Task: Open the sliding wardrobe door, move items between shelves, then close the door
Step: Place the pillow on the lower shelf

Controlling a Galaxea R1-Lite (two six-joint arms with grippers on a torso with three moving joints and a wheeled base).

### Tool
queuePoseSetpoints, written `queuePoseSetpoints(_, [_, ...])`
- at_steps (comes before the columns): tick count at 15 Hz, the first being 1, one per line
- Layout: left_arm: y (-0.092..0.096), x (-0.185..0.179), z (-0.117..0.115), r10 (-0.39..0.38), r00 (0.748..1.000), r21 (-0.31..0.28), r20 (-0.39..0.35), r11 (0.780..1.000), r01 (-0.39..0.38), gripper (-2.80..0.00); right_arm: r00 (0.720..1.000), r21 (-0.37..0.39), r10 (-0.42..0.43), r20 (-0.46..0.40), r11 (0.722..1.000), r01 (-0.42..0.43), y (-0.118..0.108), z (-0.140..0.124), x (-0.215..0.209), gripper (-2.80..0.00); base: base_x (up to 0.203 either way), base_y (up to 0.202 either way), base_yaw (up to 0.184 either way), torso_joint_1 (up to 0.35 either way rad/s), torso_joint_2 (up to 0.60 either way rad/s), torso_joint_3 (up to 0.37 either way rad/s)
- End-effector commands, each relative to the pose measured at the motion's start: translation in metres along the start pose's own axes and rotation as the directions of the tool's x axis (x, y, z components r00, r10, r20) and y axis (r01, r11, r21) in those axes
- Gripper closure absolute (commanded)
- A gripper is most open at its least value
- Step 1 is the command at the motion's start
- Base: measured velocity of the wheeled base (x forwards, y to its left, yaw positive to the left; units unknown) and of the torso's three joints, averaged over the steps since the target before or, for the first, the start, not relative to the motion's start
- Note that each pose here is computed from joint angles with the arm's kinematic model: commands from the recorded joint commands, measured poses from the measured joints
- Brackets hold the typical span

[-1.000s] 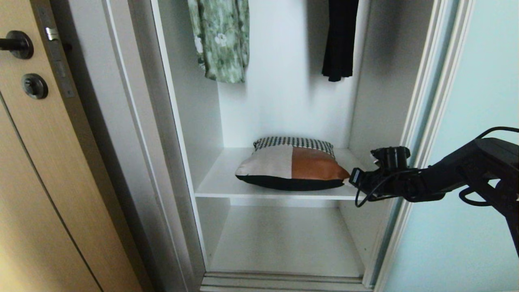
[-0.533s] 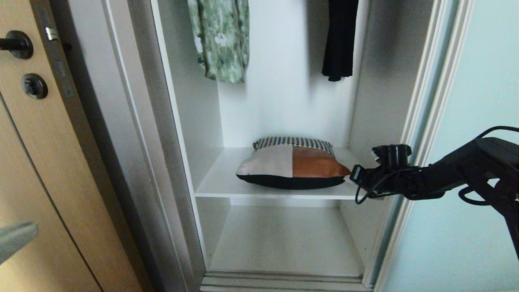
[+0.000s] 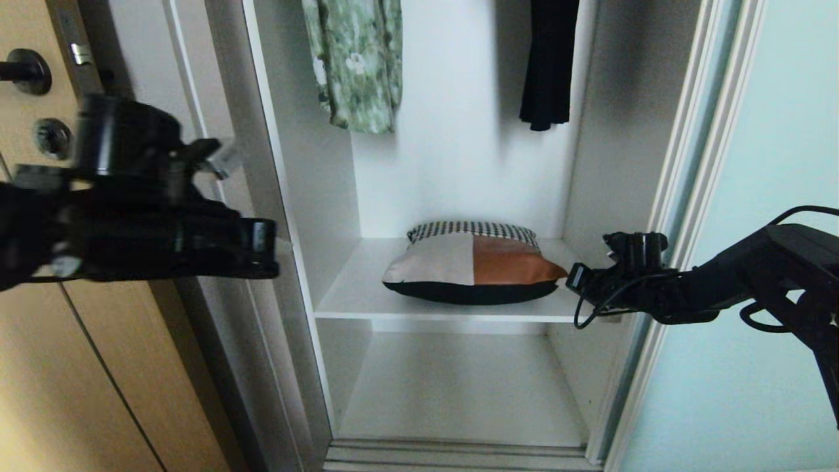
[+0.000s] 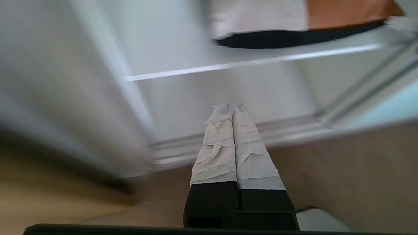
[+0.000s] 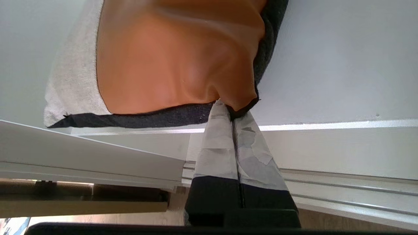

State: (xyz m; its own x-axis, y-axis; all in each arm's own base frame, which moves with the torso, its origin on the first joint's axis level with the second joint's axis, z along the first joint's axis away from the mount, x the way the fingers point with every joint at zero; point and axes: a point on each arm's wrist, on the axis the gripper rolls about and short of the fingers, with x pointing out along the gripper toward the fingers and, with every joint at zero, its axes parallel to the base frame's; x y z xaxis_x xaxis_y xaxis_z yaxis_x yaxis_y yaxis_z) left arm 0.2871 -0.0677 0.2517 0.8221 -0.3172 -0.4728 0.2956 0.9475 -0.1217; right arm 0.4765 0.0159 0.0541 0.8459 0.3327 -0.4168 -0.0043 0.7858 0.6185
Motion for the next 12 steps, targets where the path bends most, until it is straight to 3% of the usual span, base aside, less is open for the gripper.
queuePoseSetpoints(1, [-0.014, 0.093, -0.012, -0.059, 0.988, -0.05, -0.146, 0.997, 0.052, 0.0, 1.0, 0.004, 0.004, 0.003, 1.0, -0.004, -0.002, -0.002, 0.001, 0.0, 0.0, 0.0, 0.0, 0.0, 0.0, 0.0])
queuePoseSetpoints(2, [-0.02, 0.111, -0.012, -0.076, 0.984, -0.08, -0.163, 0.995, 0.063, 0.0, 1.0, 0.004, 0.005, 0.005, 1.0, -0.005, -0.003, -0.002, 0.001, 0.0, 0.0, 0.0, 0.0, 0.0, 0.0, 0.0])
queuePoseSetpoints(3, [-0.023, 0.127, -0.015, -0.084, 0.98, -0.111, -0.183, 0.992, 0.065, -2.8, 1.0, 0.006, 0.004, 0.004, 1.0, -0.004, -0.002, -0.002, 0.001, 0.0, 0.0, 0.0, 0.0, 0.0, 0.0, 0.0])
queuePoseSetpoints(6, [-0.026, 0.169, -0.027, -0.093, 0.969, -0.192, -0.228, 0.98, 0.049, -2.8, 1.0, 0.013, -0.002, 0.006, 1.0, 0.002, -0.006, 0.0, 0.0, 0.0, 0.0, 0.0, 0.0, 0.0, 0.0, 0.0])
queuePoseSetpoints(9, [-0.024, 0.204, -0.033, -0.139, 0.962, -0.318, -0.234, 0.946, 0.059, -2.8, 1.0, 0.018, 0.0, 0.004, 1.0, 0.0, -0.01, -0.001, -0.001, 0.0, 0.0, 0.0, 0.0, 0.0, 0.0, 0.0])
queuePoseSetpoints(12, [-0.012, 0.234, -0.039, -0.155, 0.96, -0.356, -0.231, 0.932, 0.065, -2.8, 1.0, 0.018, 0.01, 0.02, 1.0, -0.01, -0.013, -0.001, 0.002, 0.0, 0.0, 0.0, 0.0, 0.0, 0.0, 0.0])
